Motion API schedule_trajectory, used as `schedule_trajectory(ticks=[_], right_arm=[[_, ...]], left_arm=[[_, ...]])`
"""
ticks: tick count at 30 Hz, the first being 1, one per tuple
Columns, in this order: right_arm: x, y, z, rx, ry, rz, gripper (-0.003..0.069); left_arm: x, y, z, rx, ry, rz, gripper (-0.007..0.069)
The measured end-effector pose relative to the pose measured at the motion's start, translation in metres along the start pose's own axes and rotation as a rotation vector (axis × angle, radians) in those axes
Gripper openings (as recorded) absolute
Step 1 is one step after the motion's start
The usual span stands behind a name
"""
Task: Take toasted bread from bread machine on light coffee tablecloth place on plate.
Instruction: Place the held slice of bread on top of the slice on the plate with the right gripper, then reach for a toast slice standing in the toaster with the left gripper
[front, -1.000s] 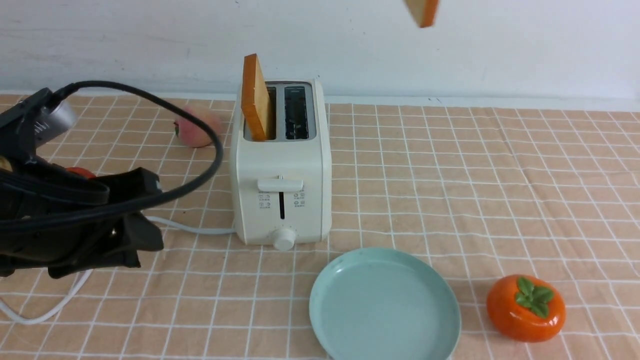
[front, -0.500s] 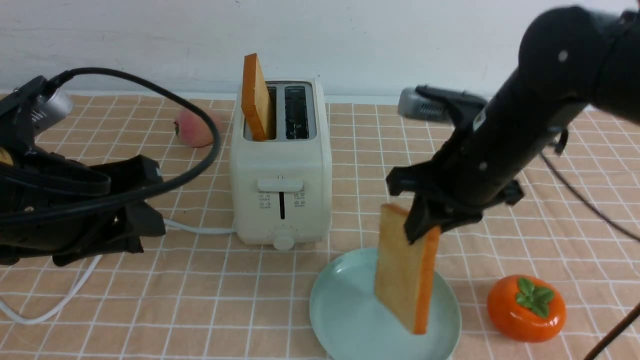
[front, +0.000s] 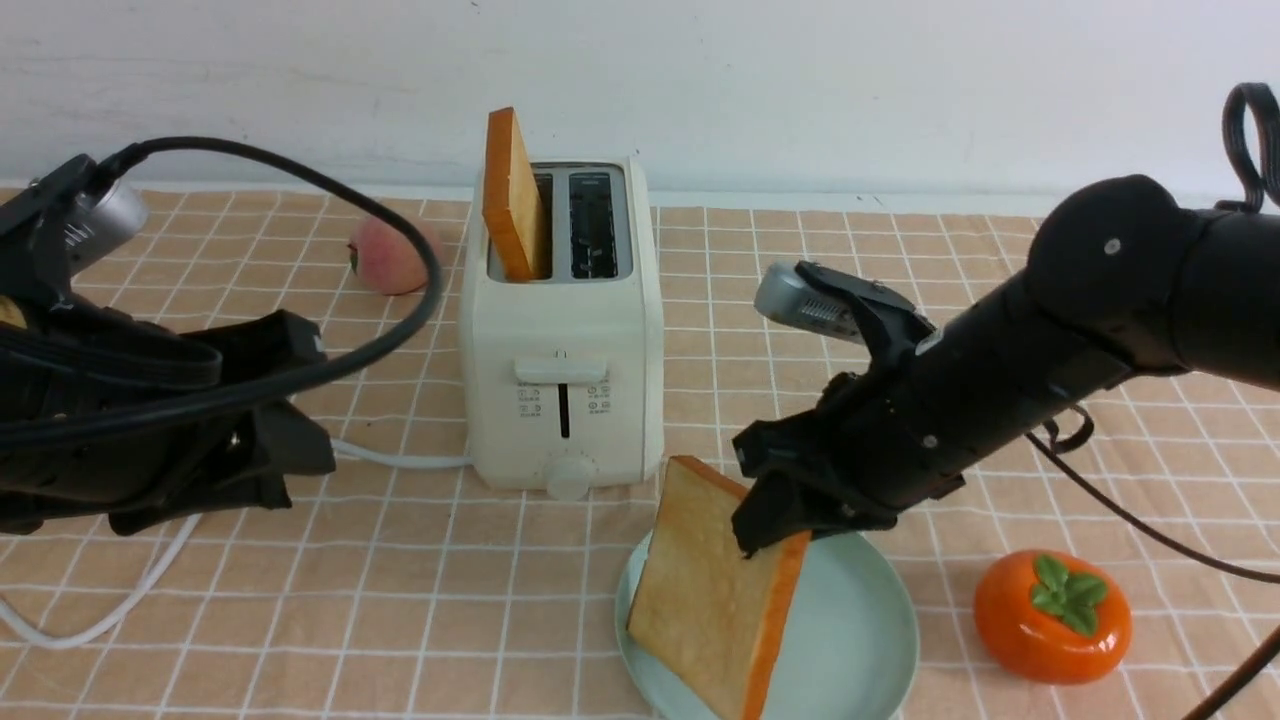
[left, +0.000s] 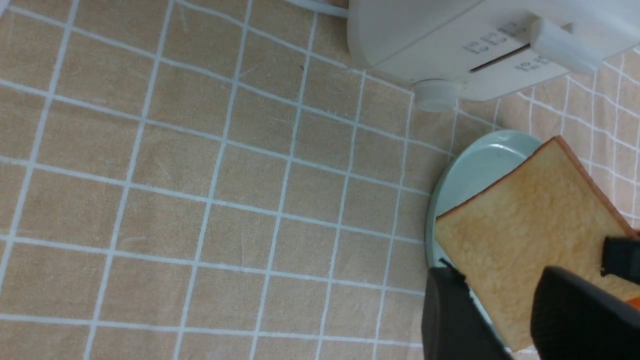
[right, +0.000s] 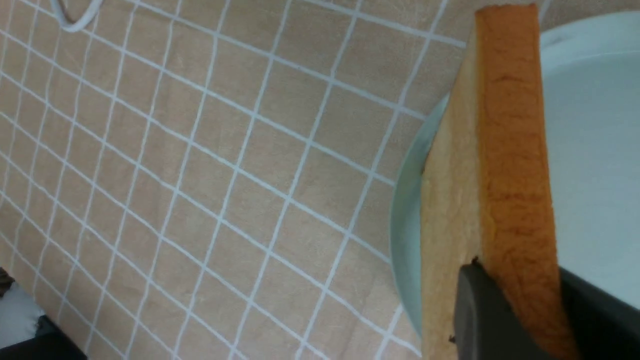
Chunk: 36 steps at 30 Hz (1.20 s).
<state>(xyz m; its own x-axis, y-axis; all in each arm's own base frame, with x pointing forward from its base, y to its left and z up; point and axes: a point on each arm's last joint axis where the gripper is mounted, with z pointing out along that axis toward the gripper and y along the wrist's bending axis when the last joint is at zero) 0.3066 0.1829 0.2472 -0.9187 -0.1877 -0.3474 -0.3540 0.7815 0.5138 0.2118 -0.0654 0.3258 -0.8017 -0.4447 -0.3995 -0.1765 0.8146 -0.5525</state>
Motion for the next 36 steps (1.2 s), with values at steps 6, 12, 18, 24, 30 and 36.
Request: schedule_trajectory(ticks=[6, 12, 18, 24, 30, 36], right_arm=[[0.003, -0.001, -0.016, 0.096, -0.009, -0.074, 0.0458], [0.004, 0.019, -0.059, 0.115, -0.126, -0.166, 0.0605], [0.01, 0.049, -0.118, 0.102, -0.277, -0.262, 0.0583], [0.029, 0.071, -0.167, 0.081, -0.412, -0.331, 0.0533], [0.044, 0.083, -0.194, 0.072, -0.49, -0.376, 0.0517], [0.047, 0.083, -0.196, 0.074, -0.485, -0.382, 0.0516]], left_arm=[[-0.004, -0.006, 0.0, 0.065, -0.041, 0.015, 0.0238], [-0.019, -0.016, -0.003, 0.14, -0.193, 0.094, 0.0242], [-0.058, -0.047, -0.004, 0.17, -0.242, 0.19, 0.03], [-0.099, -0.075, 0.015, 0.175, -0.205, 0.214, 0.0368], [-0.124, -0.09, 0.042, 0.136, -0.126, 0.228, 0.0419], [-0.129, -0.115, 0.076, -0.01, -0.119, 0.321, 0.0459]])
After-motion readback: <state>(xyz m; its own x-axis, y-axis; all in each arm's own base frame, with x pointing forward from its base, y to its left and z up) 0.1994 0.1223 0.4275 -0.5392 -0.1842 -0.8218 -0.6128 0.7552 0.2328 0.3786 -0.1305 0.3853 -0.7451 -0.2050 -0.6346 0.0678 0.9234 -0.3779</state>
